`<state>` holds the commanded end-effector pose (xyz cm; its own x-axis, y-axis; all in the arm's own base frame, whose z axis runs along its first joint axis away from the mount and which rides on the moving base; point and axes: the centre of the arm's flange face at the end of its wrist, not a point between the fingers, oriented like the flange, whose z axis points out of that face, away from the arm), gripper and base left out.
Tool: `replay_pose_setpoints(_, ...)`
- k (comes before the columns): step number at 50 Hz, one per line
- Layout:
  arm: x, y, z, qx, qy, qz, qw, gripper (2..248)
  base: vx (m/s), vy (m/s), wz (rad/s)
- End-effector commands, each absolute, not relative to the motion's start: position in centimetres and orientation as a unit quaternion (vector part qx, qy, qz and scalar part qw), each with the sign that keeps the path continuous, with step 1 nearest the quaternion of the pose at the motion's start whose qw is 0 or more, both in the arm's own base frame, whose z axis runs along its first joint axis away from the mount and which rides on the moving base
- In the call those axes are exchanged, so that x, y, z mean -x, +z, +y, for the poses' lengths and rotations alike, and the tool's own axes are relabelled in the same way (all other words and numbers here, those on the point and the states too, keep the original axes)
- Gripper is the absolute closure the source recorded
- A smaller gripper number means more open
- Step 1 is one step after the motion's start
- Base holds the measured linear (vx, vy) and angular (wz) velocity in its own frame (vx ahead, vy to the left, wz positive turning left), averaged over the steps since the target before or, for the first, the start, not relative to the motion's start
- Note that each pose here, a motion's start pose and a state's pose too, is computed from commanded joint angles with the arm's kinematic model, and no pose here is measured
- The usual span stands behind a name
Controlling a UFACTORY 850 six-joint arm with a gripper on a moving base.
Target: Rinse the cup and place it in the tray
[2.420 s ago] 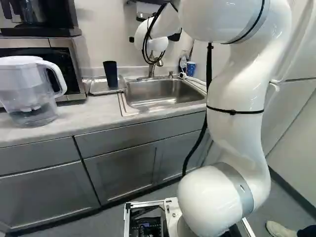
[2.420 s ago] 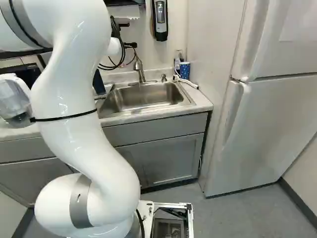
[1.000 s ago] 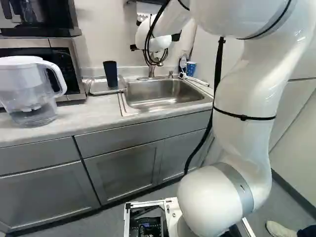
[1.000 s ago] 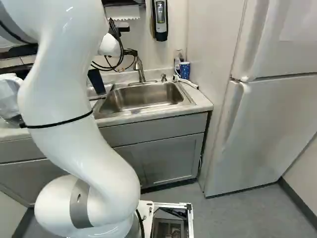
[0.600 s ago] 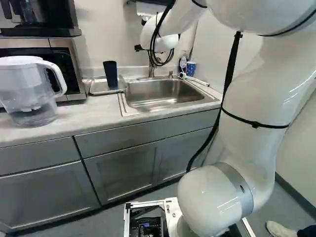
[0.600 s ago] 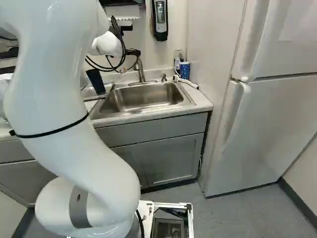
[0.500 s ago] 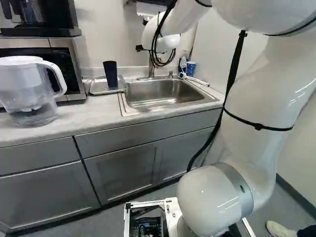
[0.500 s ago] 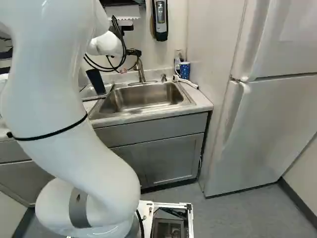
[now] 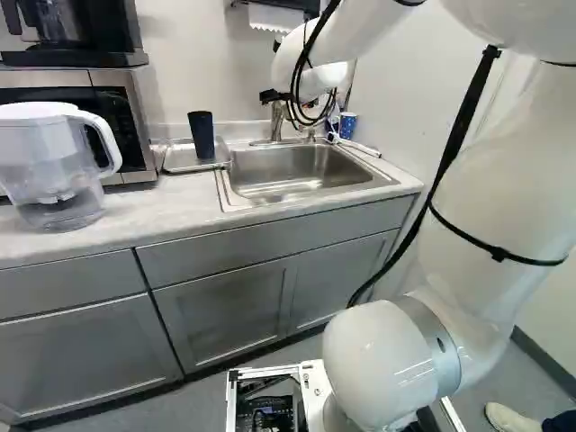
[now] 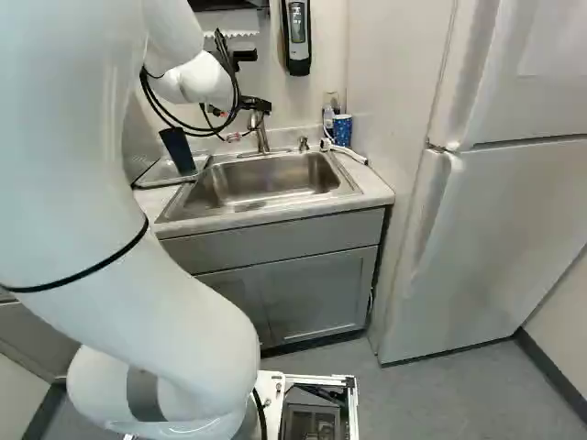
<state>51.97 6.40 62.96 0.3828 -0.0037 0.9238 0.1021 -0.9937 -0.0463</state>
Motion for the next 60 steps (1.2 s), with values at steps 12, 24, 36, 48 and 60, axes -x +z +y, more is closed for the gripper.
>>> replay_pose_setpoints(12, -49.5, 62.0, 5.0, 0.862, -0.505, -0.026, 0.035, 3, 0.0, 0.0, 0.0)
replay_pose_setpoints(24, -47.0, 60.9, 3.9, 0.892, -0.451, -0.025, 0.024, 3, 0.0, 0.0, 0.0)
replay_pose_setpoints(36, -45.9, 60.1, 3.4, 0.918, -0.395, -0.028, 0.014, 3, 0.0, 0.0, 0.0)
replay_pose_setpoints(48, -45.0, 59.3, 3.3, 0.941, -0.337, -0.033, 0.005, 3, 0.0, 0.0, 0.0)
replay_pose_setpoints(60, -44.7, 59.0, 3.2, 0.949, -0.314, -0.035, 0.001, 3, 0.0, 0.0, 0.0)
